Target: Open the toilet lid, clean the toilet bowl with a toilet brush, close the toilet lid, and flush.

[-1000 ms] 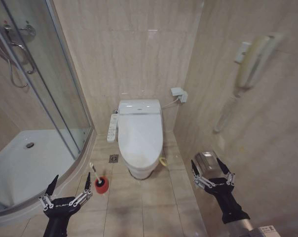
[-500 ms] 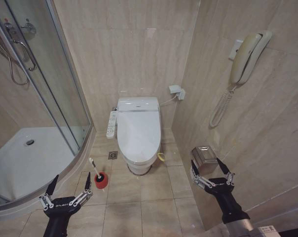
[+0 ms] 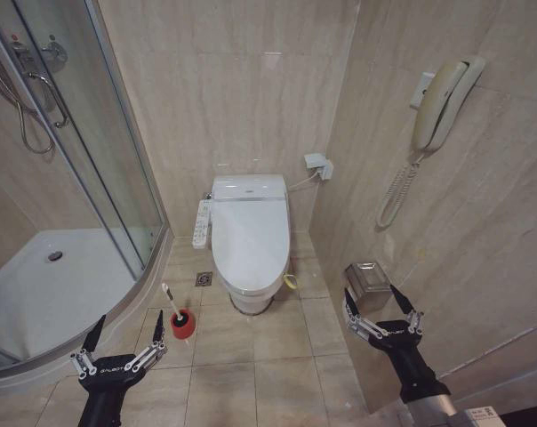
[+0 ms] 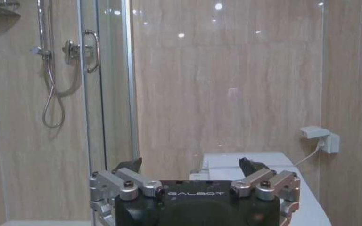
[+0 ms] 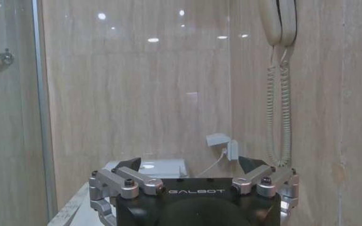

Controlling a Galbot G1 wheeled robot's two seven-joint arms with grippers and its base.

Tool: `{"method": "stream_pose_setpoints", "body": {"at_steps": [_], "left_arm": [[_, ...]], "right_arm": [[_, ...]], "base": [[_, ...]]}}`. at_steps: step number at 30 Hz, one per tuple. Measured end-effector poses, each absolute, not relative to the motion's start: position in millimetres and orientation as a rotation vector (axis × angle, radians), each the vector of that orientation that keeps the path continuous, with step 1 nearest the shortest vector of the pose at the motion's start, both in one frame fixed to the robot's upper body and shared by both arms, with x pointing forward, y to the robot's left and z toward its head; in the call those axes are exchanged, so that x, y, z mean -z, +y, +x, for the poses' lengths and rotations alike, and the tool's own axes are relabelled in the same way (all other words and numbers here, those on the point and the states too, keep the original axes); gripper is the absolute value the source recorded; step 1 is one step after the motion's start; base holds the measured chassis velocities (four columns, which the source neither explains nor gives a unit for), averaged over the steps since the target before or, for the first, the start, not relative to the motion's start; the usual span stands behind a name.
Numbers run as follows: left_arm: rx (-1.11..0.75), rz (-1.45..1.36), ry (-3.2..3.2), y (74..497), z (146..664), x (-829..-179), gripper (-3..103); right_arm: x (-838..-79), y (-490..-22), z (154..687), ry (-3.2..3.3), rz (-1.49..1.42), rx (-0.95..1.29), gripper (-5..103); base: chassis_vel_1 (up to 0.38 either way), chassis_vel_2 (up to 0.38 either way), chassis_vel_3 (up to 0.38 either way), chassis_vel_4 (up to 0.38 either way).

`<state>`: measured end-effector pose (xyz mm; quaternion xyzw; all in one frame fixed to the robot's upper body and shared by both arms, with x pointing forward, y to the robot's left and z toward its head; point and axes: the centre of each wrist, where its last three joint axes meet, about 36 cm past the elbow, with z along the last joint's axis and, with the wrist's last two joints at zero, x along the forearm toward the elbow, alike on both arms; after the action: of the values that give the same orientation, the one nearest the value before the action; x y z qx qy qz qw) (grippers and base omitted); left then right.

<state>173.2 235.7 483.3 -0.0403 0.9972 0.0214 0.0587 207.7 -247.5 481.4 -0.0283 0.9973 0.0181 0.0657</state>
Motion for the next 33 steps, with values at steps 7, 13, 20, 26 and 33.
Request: {"method": "stream_pose_setpoints", "body": {"at_steps": [7, 13, 20, 26, 33], "left_arm": [[-0.065, -0.122, 3.021, 235.7, 173.2, -483.3, 100], [-0.065, -0.122, 3.021, 235.7, 173.2, -483.3, 100], [-0.065, -0.122, 3.021, 235.7, 173.2, -483.3, 100], [-0.065, -0.122, 3.021, 235.7, 173.2, -483.3, 100], [-0.065, -0.122, 3.021, 235.7, 173.2, -483.3, 100]], "right_arm": [[-481.3, -247.5, 207.7, 3.008, -0.085, -0.055, 100], [-481.4, -247.5, 207.7, 3.008, -0.086, -0.055, 100], [-481.3, -247.5, 207.7, 3.008, -0.085, -0.055, 100], [-481.3, -247.5, 207.6, 3.008, -0.085, -0.055, 100], [-481.3, -247.5, 207.7, 3.008, -0.085, -0.055, 100]], "base": [[0.007, 0.002, -0.008, -0.002], [0.000, 0.000, 0.000, 0.000], [0.000, 0.000, 0.000, 0.000], [0.000, 0.000, 0.000, 0.000], [0.046, 0.004, -0.038, -0.007]]}}
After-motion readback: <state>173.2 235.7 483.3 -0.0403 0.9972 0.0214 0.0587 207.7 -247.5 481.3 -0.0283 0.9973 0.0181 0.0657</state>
